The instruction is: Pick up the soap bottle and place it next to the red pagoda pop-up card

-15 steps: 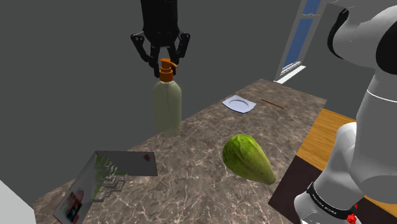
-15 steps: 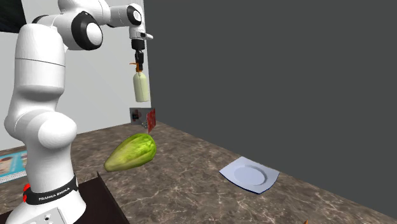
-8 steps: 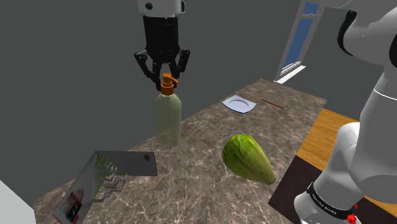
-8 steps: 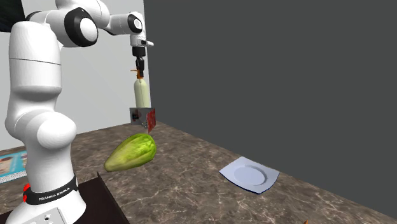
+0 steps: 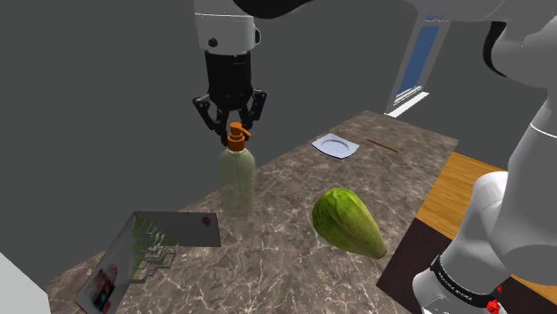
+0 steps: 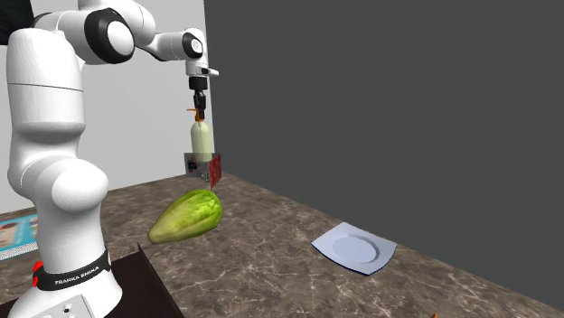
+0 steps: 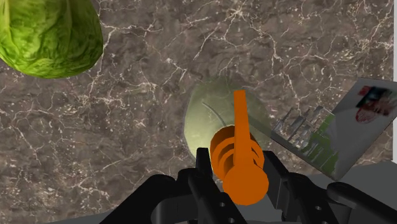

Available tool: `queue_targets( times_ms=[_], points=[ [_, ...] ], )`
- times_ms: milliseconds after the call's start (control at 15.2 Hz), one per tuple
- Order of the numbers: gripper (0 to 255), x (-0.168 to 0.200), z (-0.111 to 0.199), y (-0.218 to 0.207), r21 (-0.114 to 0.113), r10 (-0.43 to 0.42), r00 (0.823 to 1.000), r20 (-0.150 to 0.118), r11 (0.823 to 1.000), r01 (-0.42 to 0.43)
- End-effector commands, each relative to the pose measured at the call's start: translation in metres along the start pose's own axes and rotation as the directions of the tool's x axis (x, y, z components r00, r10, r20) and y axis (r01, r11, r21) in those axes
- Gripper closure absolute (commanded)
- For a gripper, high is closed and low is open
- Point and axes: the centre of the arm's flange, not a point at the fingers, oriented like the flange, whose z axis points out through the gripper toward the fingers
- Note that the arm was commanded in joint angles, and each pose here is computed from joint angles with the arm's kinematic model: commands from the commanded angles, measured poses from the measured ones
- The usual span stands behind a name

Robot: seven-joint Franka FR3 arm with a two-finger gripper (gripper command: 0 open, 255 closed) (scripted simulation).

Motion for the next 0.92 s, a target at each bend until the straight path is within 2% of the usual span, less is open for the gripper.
queue_targets(
  times_ms=[0,858],
  points=[
    [255,0.0,0.01,-0.001,0.001,0.0,1.0,-0.001,1.0,0.0],
    [255,0.0,0.079,-0.002,0.001,0.0,1.0,-0.001,1.0,0.0]
  ],
)
